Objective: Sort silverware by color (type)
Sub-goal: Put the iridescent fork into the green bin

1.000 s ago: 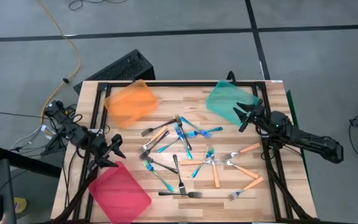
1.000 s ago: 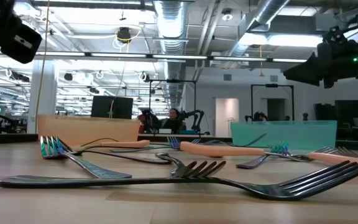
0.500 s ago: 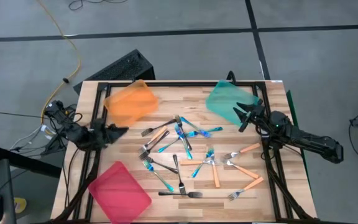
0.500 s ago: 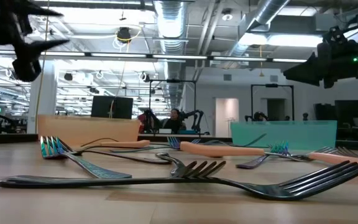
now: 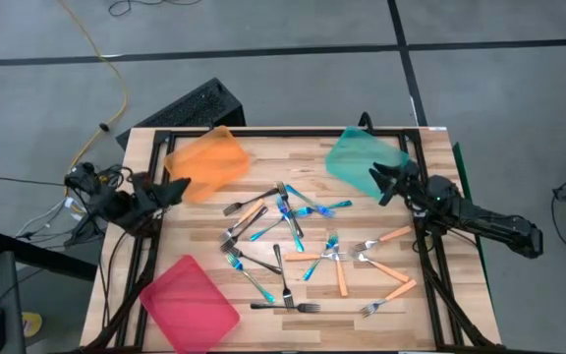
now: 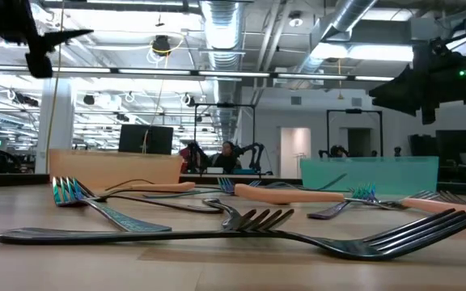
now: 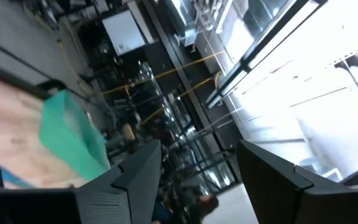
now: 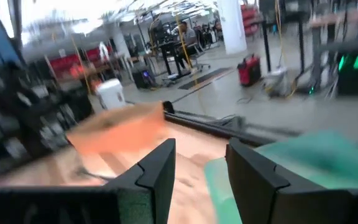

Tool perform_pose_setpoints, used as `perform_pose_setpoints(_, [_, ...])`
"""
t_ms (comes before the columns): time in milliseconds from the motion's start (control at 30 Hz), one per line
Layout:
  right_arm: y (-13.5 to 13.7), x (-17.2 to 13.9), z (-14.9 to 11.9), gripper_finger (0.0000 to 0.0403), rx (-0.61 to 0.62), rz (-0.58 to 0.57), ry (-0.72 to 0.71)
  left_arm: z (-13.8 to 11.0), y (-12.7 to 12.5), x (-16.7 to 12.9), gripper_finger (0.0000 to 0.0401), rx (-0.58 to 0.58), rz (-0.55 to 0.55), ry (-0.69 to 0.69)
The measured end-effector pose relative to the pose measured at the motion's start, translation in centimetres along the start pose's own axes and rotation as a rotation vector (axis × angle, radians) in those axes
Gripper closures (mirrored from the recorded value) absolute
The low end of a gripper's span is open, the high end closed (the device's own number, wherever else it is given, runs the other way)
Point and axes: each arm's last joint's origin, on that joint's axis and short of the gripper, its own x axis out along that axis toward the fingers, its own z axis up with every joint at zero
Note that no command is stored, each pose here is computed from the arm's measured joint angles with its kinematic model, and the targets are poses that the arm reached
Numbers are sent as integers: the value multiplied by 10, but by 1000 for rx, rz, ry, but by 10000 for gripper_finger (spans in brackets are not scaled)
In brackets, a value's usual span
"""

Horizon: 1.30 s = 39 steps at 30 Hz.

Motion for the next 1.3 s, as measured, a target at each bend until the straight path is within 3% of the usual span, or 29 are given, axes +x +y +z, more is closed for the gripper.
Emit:
perform_pose_setpoints(200, [1,0,0,239,486,32,23,18,-33,11,205,121,23,-62])
perform_pose_setpoints(433, [1,0,-2,239,533,37,44,33,-72,24,205,267,34,-94])
perform_pose_setpoints(567, [2,0,1,239,666,61,20,40,-91,28,205,331,-20,-80])
perform_pose_setpoints(733, [16,-7,31,239,517,373,-182,52,-110,29,205,352,-116,-53])
perform_pose_setpoints(800, [21,-11,45,239,476,418,-265,59,-117,29,205,361,-132,-39])
perform_pose_setpoints(900, [27,-17,70,239,384,381,-295,70,-128,29,205,401,-133,-1])
perform_pose_setpoints(1067, [44,-20,115,233,194,285,-183,87,-140,28,205,482,-40,34])
perform_pose_setpoints(1300, [70,4,160,185,-11,127,186,90,-140,28,205,556,39,89])
